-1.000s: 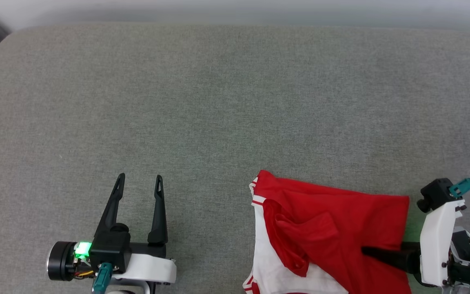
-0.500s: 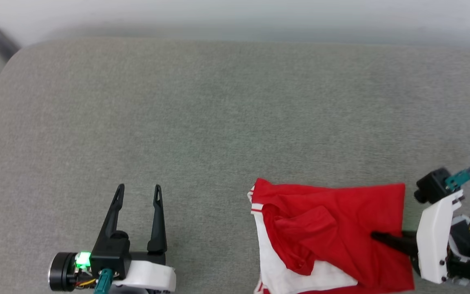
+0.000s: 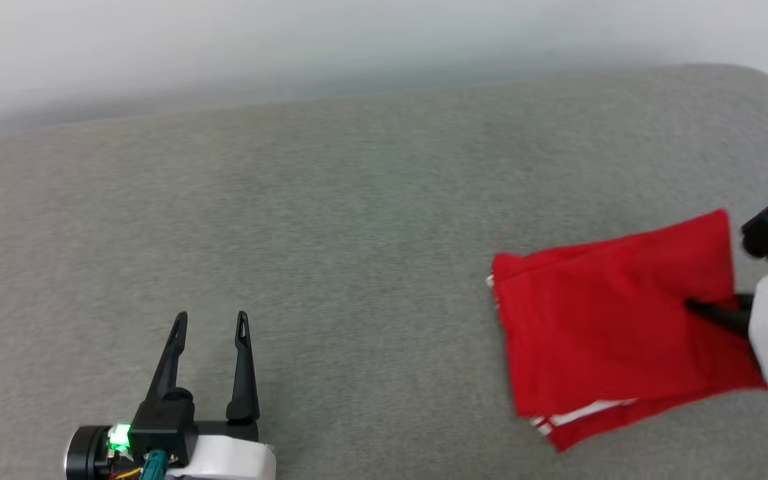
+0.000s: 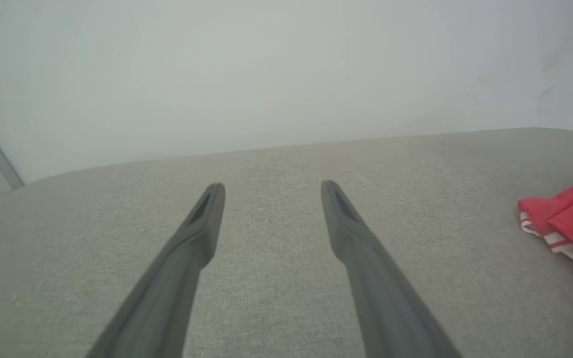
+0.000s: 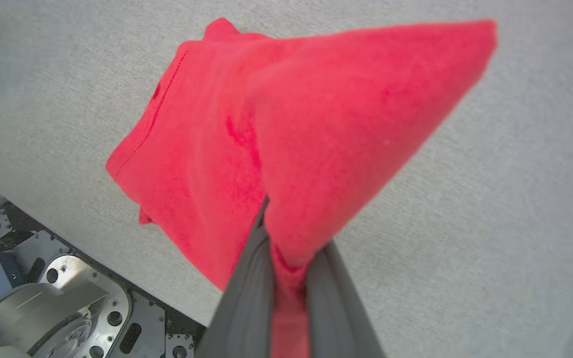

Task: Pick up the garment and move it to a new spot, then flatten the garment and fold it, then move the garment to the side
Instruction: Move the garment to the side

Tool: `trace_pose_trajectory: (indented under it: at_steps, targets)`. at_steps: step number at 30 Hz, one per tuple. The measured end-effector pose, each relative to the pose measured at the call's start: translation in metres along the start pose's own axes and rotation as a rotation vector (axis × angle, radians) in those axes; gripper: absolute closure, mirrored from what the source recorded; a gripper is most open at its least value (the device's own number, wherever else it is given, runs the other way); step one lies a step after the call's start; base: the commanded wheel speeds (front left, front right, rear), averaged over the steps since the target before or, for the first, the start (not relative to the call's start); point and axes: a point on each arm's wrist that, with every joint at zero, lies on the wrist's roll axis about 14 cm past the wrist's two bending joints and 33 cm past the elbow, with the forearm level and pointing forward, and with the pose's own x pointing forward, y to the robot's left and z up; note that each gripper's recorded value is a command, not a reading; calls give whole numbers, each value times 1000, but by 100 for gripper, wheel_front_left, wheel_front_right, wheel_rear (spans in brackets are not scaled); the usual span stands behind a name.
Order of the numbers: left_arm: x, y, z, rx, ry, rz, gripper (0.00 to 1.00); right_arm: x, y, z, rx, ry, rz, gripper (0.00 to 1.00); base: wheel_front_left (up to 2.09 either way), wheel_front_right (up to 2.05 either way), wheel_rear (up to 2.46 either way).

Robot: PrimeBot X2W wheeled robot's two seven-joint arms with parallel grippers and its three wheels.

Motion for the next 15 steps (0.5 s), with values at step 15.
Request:
trace_pose_trajectory:
  at_steps: [15]
  targets:
    - [70,-39,-44,12,30,-178,0,-27,-160,-62,81,196,-471,100,0,0,0]
